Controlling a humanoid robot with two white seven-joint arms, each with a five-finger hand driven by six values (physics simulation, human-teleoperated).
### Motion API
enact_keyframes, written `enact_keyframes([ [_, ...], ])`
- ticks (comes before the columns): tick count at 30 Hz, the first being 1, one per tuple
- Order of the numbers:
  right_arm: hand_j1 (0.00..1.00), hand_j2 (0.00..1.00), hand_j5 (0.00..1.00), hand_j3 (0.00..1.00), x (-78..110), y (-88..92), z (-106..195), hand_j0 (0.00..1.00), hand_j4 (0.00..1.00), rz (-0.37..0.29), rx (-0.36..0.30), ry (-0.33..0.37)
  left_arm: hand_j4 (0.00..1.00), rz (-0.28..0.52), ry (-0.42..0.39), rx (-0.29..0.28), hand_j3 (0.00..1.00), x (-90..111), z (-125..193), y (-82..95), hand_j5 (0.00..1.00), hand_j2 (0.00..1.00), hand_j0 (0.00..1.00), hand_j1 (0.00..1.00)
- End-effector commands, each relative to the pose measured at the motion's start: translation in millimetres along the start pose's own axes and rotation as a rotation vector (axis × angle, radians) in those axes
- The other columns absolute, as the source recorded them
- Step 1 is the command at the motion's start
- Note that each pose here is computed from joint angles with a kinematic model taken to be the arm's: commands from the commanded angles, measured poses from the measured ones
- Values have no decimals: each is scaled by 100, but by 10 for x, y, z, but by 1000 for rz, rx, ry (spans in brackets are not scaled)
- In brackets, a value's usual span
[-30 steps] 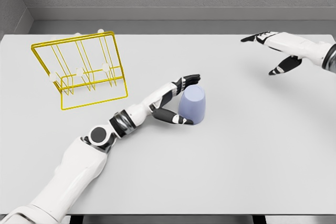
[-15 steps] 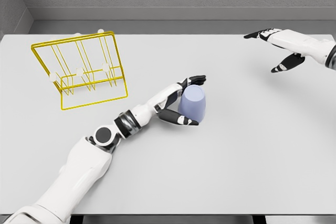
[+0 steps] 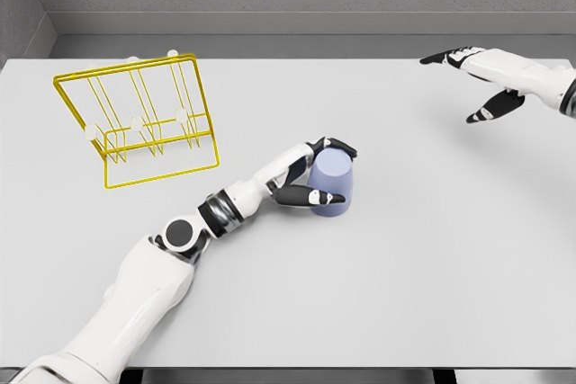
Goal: Place the cup on the cup holder with both arms
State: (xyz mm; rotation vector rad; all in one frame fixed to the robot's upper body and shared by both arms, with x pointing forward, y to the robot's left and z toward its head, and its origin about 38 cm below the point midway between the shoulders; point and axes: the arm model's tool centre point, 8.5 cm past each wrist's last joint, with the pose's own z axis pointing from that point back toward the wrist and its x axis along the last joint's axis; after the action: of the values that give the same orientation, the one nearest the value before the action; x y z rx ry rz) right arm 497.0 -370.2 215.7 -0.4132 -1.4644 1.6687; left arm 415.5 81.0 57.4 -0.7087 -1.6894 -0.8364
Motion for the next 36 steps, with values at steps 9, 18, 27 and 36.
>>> enact_keyframes([
  [9, 100, 100, 100, 100, 3, -9, -4, 100, 100, -6, -6, -1, 39, 3, -68, 14, 39, 128, -29, 42, 39, 39, 39, 39],
  [18, 100, 100, 100, 100, 16, -6, -19, 100, 100, -5, -6, -5, 39, -33, -159, 7, 39, 489, 132, 237, 39, 39, 39, 39],
  [27, 100, 100, 100, 100, 16, -6, -19, 100, 100, -5, -6, -5, 39, -67, -215, 10, 39, 888, 593, 516, 39, 39, 39, 39],
  [36, 100, 100, 100, 100, 15, -2, -24, 100, 100, -6, -4, -5, 39, -89, -199, 37, 39, 1126, 1138, 756, 39, 39, 39, 39],
])
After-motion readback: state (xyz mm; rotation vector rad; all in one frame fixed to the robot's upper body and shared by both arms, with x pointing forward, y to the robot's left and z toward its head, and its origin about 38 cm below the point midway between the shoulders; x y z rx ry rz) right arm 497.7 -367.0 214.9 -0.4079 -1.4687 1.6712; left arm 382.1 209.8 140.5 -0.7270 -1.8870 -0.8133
